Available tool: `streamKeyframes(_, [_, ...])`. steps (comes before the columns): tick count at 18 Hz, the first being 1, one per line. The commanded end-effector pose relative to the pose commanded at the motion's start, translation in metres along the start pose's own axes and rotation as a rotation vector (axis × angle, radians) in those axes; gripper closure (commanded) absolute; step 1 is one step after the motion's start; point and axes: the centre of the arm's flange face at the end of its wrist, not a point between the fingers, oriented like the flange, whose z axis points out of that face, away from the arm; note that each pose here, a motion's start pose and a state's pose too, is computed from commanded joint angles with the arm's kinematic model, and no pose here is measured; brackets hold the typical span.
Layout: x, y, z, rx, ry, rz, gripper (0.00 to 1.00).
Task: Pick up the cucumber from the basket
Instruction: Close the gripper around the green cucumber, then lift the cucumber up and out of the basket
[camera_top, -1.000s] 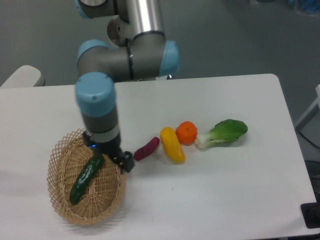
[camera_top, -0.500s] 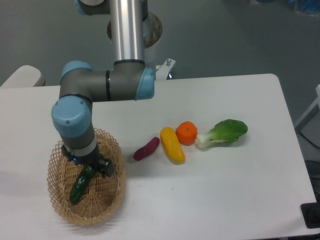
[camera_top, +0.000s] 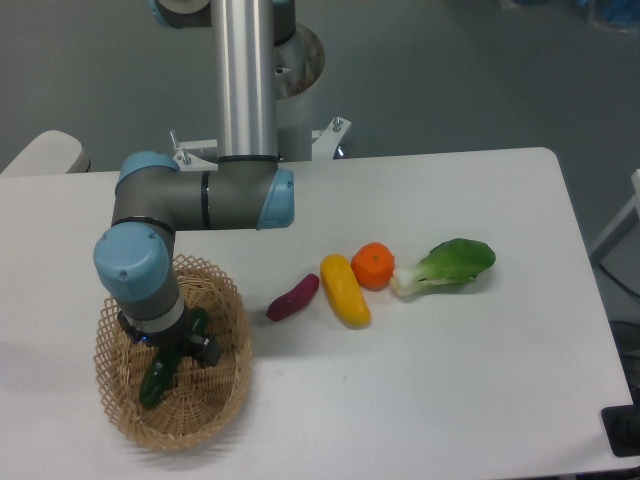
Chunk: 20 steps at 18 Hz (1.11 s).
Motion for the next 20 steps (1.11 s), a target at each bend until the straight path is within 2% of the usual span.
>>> streamKeyframes(4, [0.004, -0.001, 0.004, -0.005, 0.003, 0.006, 0.00])
streamKeyframes(7, [0.008, 0.002, 0.006, -0.012, 0.006, 0.009, 0.05])
streamKeyframes(8, [0.012, 0.002, 0.007, -0.014, 0.007, 0.015, 0.09])
streamKeyframes(9, [0.012, 0.001, 0.006, -0.012, 0.006, 0.019, 0.18])
streamKeyframes(13, [0.012, 0.001, 0.004, -0.009, 0.005, 0.029, 0.63])
streamKeyframes(14, [0.011, 0.000, 0.002, -0.005, 0.003, 0.037, 0.68])
streamKeyframes(16, [0.011, -0.001, -0.001, 0.000, 0.001, 0.047, 0.75])
streamKeyframes(20, [0.006, -0.003, -0.008, 0.012, -0.004, 0.054, 0.77])
